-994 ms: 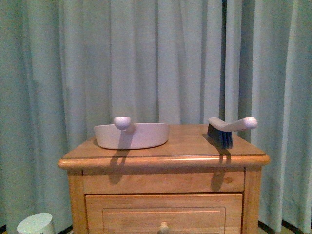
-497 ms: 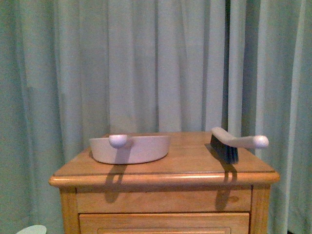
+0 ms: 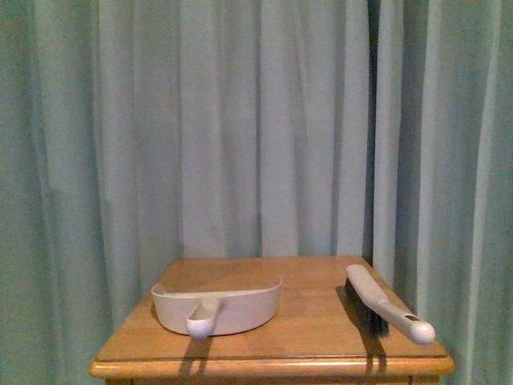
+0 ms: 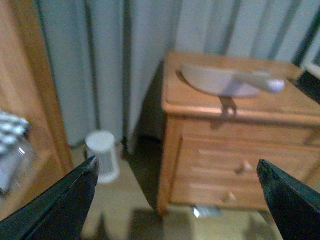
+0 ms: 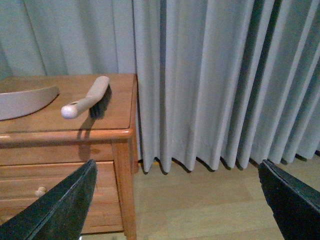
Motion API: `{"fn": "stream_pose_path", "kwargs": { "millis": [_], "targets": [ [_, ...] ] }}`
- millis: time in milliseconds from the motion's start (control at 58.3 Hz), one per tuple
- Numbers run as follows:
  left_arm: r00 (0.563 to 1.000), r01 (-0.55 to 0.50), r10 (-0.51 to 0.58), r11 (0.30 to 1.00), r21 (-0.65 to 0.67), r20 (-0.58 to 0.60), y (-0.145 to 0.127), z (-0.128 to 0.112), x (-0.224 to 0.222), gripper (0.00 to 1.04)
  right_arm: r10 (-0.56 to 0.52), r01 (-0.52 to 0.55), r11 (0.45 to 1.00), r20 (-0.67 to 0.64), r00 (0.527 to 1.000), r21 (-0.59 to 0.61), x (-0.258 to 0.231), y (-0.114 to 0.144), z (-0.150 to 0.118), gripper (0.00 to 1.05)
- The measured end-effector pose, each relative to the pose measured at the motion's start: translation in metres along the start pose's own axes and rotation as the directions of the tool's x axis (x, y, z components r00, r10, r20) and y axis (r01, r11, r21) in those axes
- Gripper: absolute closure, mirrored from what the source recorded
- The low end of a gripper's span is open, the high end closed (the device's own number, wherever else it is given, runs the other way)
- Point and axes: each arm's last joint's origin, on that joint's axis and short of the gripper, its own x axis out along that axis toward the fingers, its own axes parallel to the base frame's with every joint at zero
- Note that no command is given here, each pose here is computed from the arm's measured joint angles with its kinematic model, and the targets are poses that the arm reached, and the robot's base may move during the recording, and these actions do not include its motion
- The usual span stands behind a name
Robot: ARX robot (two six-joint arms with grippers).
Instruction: Clean up trash
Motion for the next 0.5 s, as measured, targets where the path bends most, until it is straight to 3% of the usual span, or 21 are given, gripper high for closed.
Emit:
{"fn": "stream_pose_path", "kwargs": {
  "millis": [51,120,240,360,497],
  "targets": [
    [0.998,0.008,-0.010,0.999,-0.043,-0.059,0.000,0.006,0.006,0.08,0.000,0.000,1.000,0.000,1.000,0.000,0.000,0.000,0.000,0.07],
    [0.998,0.017,-0.019,0.999,-0.027,-0.053,-0.004,0.028,0.014,0.08,-0.001,0.001,1.000,0.000,1.000,0.000,0.000,0.000,0.000,0.07],
    [0.998,0.009,-0.006,0.999,0.051,-0.067,-0.019,0.082,0.042,0.08,0.000,0.000,1.000,0.000,1.000,0.000,0.000,0.000,0.000,0.07],
    [0.986,0.082,-0.053,0.981,0.177,-0.161,-0.053,0.120,0.085,0.08,0.000,0.000,1.000,0.000,1.000,0.000,0.000,0.000,0.000,0.07],
    [0.956,0.145,-0.074,0.960,0.238,-0.284,-0.095,0.143,0.132,0.08,0.000,0.000,1.000,0.000,1.000,0.000,0.000,0.000,0.000,0.07]
  ]
}}
